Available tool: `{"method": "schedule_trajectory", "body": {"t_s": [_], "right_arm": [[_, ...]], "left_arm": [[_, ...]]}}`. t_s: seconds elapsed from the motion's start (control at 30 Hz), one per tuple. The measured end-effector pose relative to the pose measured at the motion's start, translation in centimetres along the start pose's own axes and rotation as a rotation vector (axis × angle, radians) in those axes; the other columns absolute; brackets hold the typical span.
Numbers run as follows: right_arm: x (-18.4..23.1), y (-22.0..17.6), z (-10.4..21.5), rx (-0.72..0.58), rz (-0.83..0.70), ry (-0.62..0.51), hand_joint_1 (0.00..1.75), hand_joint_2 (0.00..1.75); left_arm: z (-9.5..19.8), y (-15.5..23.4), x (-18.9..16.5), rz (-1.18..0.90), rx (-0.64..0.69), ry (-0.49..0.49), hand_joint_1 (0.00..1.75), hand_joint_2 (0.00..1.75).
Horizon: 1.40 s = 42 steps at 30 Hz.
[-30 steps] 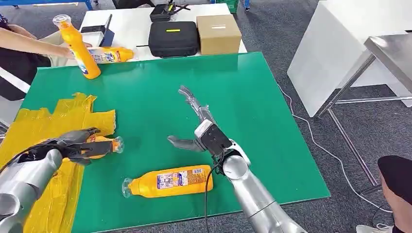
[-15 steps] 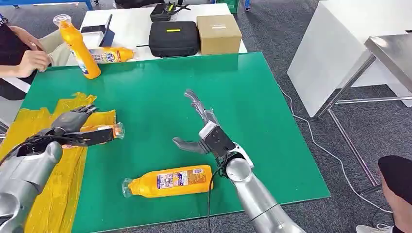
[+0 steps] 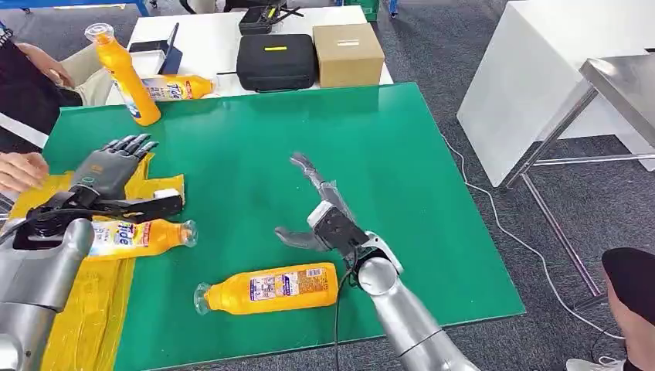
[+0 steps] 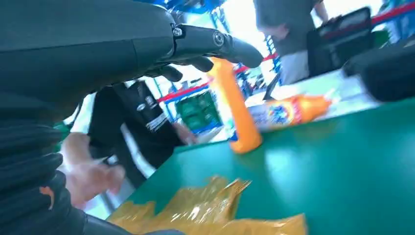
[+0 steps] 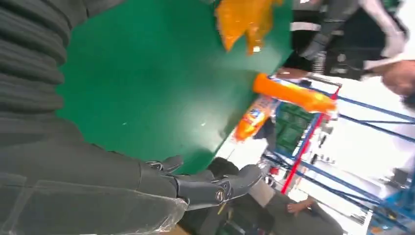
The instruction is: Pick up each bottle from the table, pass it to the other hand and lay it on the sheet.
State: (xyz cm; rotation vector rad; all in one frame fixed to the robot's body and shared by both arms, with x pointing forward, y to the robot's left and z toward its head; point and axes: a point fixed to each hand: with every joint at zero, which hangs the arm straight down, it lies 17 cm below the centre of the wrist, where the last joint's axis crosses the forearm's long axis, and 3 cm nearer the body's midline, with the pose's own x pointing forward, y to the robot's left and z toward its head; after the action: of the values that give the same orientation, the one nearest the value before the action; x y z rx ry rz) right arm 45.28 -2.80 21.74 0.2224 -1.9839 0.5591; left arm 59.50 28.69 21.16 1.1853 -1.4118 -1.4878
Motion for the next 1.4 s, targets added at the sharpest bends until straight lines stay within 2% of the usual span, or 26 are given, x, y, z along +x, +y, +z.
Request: {"method": "schedule_trajectory", "body": {"t_s": [0.17,0.2,0.3,0.43,0.53,0.67,0.77,0.8,0.93,1.03,1.23,1.4], "right_arm": [[-0.2,0.0,0.1,-0.003,0.01,0.007,0.0,1.75],[-0.2,0.0,0.1,-0.003,0.011,0.007,0.0,1.75],[-0.5,-0.1,0.0,-0.006,0.034,0.019,0.0,1.75],[-2.4,0.3,0.0,0.01,0.203,0.104,0.0,1.75],[-3.3,1.8,0.1,0.058,0.332,0.14,0.0,1.75],[-2.9,5.2,0.6,0.174,0.402,0.108,0.0,1.75],[-1.9,9.0,1.6,0.306,0.385,0.048,0.0,1.75],[-1.4,10.3,2.1,0.351,0.375,0.021,0.0,1.75],[0.1,13.3,3.5,0.445,0.367,-0.038,0.0,1.75],[0.2,13.9,4.4,0.469,0.374,-0.034,0.0,1.75],[-0.1,14.0,5.3,0.481,0.393,-0.021,0.0,1.75],[-1.7,12.5,5.7,0.455,0.495,0.042,0.0,1.75]], "left_arm": [[0.2,1.1,1.0,-0.001,0.034,-0.022,0.0,1.75],[0.3,1.2,1.1,-0.002,0.038,-0.024,0.0,0.0],[0.4,1.6,1.5,0.002,0.055,-0.034,0.0,0.0],[0.5,3.6,3.7,0.1,0.158,-0.074,0.0,0.0],[0.7,4.6,6.0,0.27,0.216,-0.113,0.0,0.0],[0.9,4.4,8.3,0.439,0.23,-0.161,0.0,0.0],[0.8,3.7,9.1,0.517,0.231,-0.165,0.0,0.0],[0.8,3.5,9.1,0.549,0.238,-0.163,0.0,1.75],[1.5,3.8,8.3,0.721,0.316,-0.144,0.0,1.75],[2.3,3.5,7.0,0.847,0.362,-0.107,0.0,1.75],[3.1,2.9,5.6,0.944,0.394,-0.061,0.0,1.75],[3.4,3.3,4.9,1.133,0.429,-0.068,0.0,1.75]]}}
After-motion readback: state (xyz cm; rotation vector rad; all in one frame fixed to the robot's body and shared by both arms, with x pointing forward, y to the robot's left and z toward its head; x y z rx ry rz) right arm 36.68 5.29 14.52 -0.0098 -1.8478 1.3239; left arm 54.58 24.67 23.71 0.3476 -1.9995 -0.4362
